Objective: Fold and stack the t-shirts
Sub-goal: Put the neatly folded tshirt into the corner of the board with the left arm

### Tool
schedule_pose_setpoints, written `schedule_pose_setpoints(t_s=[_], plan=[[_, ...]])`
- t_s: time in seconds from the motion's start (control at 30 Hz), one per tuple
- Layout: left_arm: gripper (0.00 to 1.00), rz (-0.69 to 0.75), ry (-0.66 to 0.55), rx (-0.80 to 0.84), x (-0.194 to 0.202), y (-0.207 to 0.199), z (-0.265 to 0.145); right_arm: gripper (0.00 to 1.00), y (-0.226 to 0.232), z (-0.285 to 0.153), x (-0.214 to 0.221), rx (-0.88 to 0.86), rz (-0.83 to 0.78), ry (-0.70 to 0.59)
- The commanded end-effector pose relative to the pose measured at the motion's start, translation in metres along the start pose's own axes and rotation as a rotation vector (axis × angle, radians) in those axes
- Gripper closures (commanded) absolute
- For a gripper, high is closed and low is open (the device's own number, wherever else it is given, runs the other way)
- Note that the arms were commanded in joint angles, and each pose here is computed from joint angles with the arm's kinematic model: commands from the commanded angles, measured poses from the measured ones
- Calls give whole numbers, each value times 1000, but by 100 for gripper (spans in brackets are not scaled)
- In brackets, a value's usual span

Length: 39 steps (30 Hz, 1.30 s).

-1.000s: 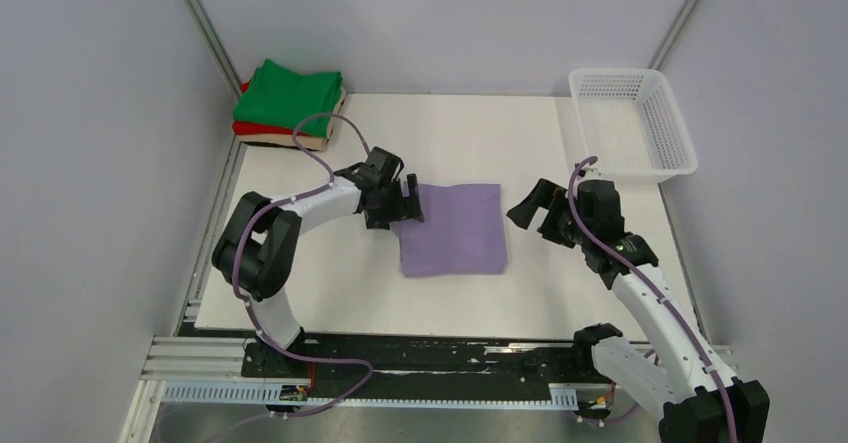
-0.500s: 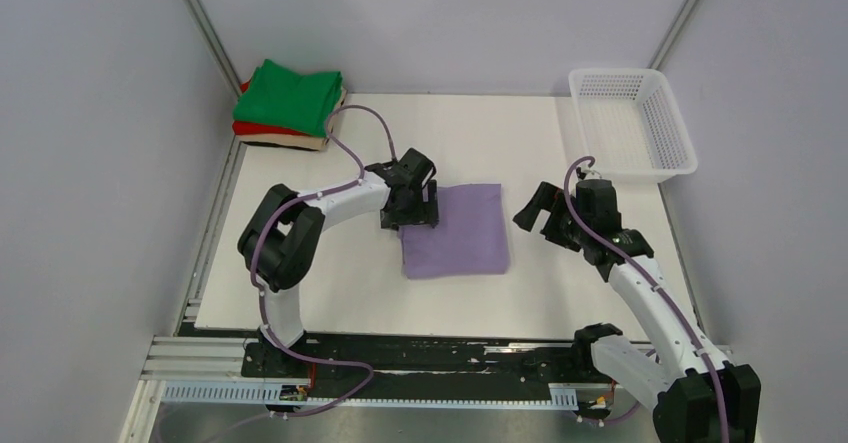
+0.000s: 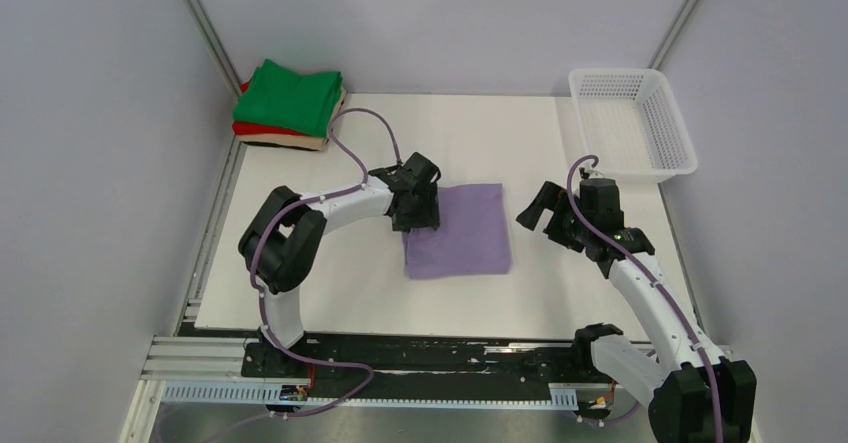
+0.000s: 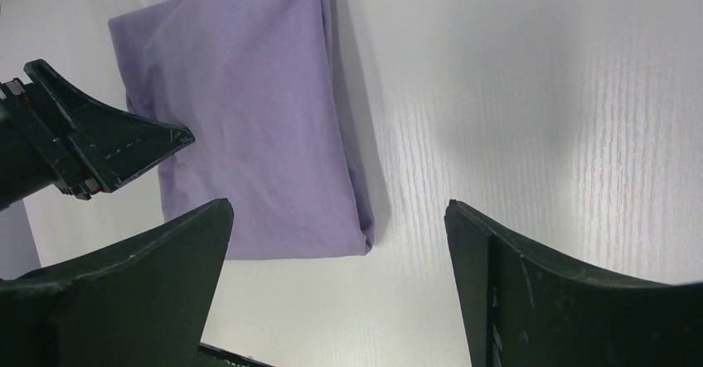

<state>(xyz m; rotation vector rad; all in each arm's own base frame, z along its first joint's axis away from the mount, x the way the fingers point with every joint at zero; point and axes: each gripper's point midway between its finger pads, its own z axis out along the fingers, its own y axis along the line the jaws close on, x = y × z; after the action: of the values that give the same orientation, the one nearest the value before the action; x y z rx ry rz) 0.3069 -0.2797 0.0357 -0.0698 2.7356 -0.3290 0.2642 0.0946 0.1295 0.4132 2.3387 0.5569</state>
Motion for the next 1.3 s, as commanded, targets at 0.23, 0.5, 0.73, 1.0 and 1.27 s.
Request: schedule_pose_setpoints(t_s=[0.23, 0.5, 0.73, 1.0, 1.27], plan=[[95, -75, 4, 123, -3, -16, 9, 0, 4, -2, -5, -32, -22, -18], [100, -34, -91, 543, -27, -52, -30, 0, 10, -6, -8, -60, -30, -24], [100, -3, -106, 808, -19, -55, -50, 0, 19, -10, -11, -97, -41, -25], [100, -34, -86, 862, -7, -35, -37, 0, 28, -10, -9, -151, -52, -6], [100, -77, -7, 665, 10, 5, 11, 0, 30, -11, -11, -154, -57, -10]])
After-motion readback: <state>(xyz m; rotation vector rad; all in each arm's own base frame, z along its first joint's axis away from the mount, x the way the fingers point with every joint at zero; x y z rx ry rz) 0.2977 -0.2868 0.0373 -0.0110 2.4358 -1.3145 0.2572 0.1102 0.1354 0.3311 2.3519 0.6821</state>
